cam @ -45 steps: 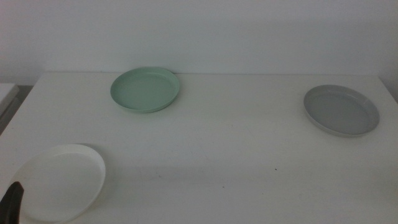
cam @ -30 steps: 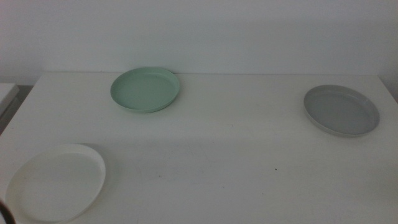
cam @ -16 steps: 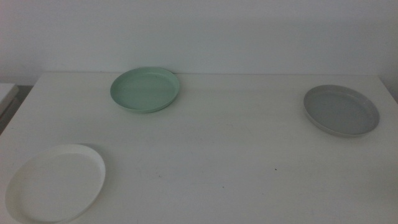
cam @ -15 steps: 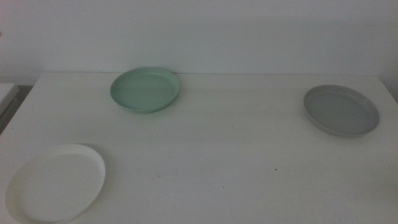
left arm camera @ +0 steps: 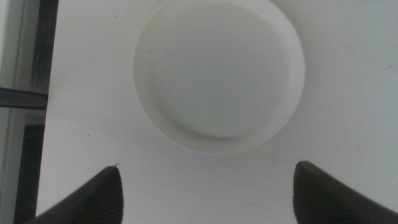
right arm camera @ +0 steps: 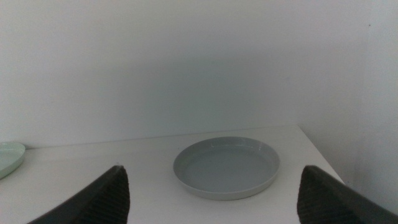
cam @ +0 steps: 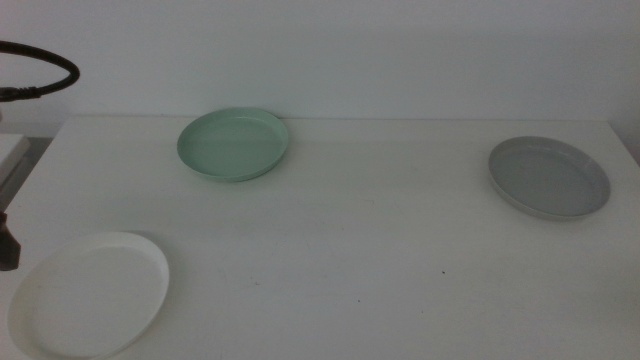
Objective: Stack the three bowls on top of each other.
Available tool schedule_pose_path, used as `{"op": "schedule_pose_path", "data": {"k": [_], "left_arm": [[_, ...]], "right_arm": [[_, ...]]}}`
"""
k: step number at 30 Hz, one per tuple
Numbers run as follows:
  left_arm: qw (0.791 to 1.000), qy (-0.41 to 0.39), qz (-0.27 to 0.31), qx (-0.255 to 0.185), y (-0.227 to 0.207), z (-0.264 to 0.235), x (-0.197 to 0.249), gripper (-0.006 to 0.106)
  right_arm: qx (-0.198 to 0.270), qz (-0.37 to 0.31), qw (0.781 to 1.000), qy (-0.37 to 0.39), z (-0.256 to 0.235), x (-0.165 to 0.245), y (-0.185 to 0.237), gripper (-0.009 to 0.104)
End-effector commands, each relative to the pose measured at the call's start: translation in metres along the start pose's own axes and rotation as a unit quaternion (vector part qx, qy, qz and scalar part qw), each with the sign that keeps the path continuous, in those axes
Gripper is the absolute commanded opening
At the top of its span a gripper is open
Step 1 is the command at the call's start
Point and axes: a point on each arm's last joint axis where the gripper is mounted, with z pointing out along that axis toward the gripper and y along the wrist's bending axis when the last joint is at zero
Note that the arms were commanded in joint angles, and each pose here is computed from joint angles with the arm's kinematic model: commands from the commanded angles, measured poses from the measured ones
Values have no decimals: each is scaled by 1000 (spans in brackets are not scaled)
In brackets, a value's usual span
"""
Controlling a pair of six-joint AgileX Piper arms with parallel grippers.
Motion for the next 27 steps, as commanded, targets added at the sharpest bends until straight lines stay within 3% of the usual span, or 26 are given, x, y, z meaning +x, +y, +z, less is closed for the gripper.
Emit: {"op": "schedule_pose_path", "data": {"k": [1,10,15,27], "left_arm": [[1000,2,-8,-10,4,5,-6,94],[999,31,-8,-9,35,53,-35,94],[999,26,31,-15,52,90,-54,94],[996,84,25,19,66,187,-65,94]], "right_arm": [[-1,-4,1000,-3,0,0,0,93],[-1,-4,1000,-3,0,0,0,93],[-1,-4,1000,-3,0,0,0,93],[-1,-4,1000,-3,0,0,0,93]]}}
